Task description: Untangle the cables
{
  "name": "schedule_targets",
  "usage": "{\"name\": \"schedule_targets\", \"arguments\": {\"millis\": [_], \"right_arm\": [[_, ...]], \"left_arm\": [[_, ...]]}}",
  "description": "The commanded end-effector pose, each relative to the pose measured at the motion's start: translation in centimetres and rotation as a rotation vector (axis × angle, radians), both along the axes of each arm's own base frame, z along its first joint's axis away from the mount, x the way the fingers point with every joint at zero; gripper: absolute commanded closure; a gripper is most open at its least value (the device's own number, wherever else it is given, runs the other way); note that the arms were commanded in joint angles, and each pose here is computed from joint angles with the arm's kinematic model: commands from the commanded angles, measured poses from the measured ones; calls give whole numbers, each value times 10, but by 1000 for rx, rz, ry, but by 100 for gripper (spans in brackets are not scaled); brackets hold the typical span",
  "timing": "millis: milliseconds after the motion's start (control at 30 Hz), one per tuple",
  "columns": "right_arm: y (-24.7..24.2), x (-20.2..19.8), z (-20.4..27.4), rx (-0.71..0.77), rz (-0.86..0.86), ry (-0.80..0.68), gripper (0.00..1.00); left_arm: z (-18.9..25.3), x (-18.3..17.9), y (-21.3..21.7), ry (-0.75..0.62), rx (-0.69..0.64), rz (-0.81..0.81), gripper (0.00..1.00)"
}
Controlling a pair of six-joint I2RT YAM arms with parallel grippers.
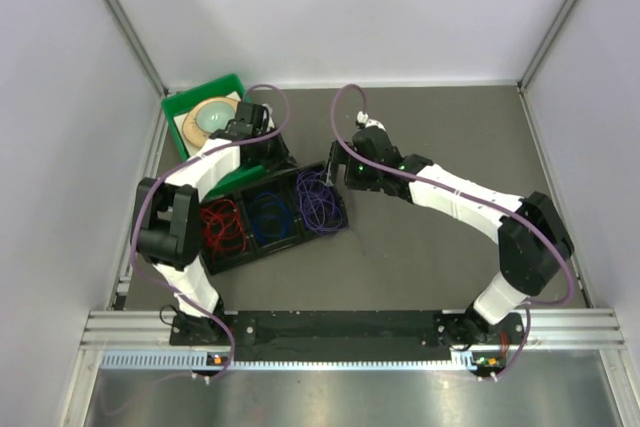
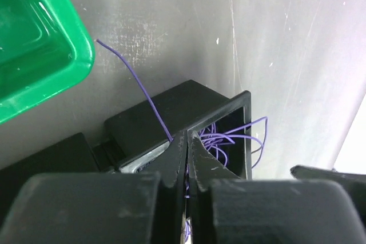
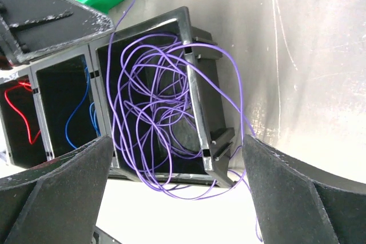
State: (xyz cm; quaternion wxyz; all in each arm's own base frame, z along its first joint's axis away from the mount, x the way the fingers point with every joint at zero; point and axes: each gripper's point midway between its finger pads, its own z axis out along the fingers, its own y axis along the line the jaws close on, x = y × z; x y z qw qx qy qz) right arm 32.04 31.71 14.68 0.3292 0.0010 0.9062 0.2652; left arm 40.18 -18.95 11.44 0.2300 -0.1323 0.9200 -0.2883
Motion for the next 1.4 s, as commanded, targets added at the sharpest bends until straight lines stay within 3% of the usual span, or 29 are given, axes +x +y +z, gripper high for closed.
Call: {"name": "schedule_targets", "arguments": {"millis": [0, 267, 300, 333, 400, 467, 500, 700, 933, 1033, 1100, 1133, 1167, 1200, 1367], "right_arm": [[-5, 8, 25, 28, -28, -56, 7], [-18, 7, 27, 15, -62, -70, 5], [-21, 6, 23, 6, -64, -63, 5], [-23, 6, 21, 1, -65, -59, 5], [-26, 3, 14, -6, -70, -46, 5], [-27, 2, 11, -8, -72, -41, 5], [-29, 1, 8, -11, -73, -34, 5], [-33, -4, 2, -19, -75, -22, 5], [-35, -5, 0, -14, -77, -12, 5], [-35, -5, 1, -11, -76, -14, 5], [-34, -5, 2, -9, -76, -16, 5], [-35, -4, 3, -7, -76, -16, 5], [-35, -4, 3, -6, -76, -17, 5], [-36, -3, 3, -7, -79, -21, 5], [-40, -3, 7, -8, -90, -30, 5]], "left_arm": [[38, 6, -5, -124, -35, -21, 100], [72, -11, -11, -206, -46, -108, 100], [69, -12, -8, -197, -14, -100, 93], [63, -14, -5, -179, 16, -94, 71], [53, -20, -2, -157, 66, -99, 45], [43, -24, -2, -143, 137, -100, 29], [39, -27, -4, -138, 166, -103, 28], [22, -26, -4, -118, 213, -89, 44], [4, -25, -11, -79, 237, -104, 41], [1, -26, -12, -74, 235, -110, 44], [2, -25, -14, -79, 227, -112, 53], [3, -24, -14, -80, 226, -110, 79], [5, -24, -14, -83, 225, -109, 93], [11, -24, -15, -97, 217, -111, 100], [46, -24, -10, -173, 233, -114, 100]]}}
